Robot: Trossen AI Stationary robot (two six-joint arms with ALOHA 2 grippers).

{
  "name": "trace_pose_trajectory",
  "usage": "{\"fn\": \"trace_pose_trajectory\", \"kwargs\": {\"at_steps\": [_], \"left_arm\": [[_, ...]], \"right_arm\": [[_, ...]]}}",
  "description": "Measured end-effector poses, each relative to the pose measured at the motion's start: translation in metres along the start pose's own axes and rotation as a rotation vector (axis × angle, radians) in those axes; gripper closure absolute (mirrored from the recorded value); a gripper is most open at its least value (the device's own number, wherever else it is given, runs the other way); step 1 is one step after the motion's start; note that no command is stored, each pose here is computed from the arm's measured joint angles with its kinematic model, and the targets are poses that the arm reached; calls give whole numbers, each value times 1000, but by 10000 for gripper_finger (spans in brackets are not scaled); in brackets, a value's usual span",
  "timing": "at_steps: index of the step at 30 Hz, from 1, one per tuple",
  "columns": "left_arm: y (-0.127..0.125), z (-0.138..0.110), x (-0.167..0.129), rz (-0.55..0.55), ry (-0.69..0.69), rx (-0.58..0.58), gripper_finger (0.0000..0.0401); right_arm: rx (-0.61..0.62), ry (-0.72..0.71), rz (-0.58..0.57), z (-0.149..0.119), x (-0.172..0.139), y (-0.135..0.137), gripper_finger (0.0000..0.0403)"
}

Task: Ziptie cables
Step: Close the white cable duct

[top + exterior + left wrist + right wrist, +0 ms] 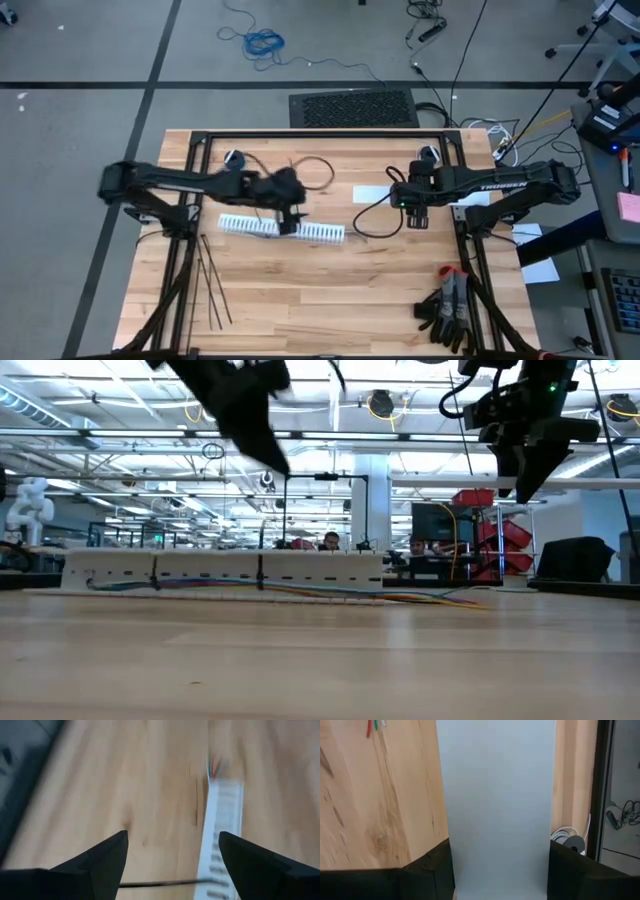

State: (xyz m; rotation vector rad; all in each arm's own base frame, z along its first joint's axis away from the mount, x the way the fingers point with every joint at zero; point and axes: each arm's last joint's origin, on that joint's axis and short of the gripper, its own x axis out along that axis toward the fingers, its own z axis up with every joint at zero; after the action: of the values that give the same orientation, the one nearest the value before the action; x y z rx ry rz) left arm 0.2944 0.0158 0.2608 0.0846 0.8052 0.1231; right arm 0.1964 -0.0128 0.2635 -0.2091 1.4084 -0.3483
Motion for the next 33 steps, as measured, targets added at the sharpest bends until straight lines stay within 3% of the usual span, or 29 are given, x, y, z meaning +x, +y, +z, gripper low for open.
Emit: {"fn": "trace_pose_trajectory", "kwargs": {"at_steps": [3,9,16,24,28,33], "left_arm": [[-3,8,-23,1,-93,-22,93],[-32,8,-34,-23,-110,19,93],[-73,-18,-35,161,49,122,93],[-114,-66,3,248,108,191,93],[-123,-74,18,291,94,210,93],[-127,-93,40,348,172,236,93]], "right_arm": [[0,-7,1,1,0,0,187],[3,-7,2,1,0,0,187],[9,-18,2,2,0,0,187],[15,-71,4,7,0,0,187],[17,-84,5,9,0,0,187],[22,-82,4,9,0,-1,187]]}}
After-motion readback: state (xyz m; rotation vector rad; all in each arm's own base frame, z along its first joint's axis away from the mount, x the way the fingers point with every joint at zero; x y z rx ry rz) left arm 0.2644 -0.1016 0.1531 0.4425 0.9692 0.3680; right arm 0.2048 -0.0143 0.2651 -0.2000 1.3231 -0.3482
